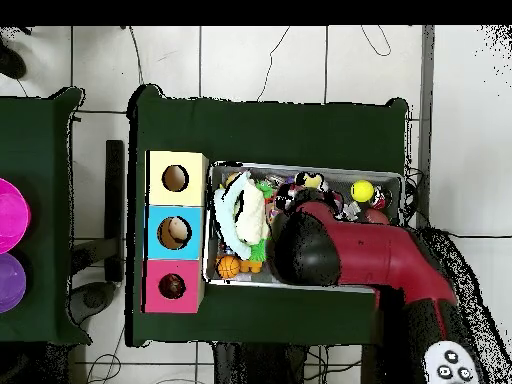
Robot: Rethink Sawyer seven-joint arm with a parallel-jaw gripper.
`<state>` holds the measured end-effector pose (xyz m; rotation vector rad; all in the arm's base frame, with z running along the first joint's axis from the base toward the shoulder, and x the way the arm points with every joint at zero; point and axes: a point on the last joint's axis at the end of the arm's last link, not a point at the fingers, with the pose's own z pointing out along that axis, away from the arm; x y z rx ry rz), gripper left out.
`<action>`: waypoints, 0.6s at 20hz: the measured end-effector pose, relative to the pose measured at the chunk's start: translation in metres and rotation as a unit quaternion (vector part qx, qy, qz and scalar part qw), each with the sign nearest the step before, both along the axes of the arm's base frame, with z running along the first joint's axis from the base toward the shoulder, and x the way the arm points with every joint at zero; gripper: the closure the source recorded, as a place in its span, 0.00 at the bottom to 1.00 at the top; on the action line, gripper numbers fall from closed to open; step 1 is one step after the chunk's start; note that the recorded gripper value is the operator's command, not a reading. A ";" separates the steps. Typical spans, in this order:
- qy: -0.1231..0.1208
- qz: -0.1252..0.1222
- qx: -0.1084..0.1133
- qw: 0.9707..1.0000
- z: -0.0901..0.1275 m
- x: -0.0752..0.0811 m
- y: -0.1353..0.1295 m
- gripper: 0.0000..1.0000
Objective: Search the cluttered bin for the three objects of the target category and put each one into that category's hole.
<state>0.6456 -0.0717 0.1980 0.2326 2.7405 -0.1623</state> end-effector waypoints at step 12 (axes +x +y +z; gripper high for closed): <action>0.031 -0.014 -0.007 0.999 -0.001 -0.038 0.056 1.00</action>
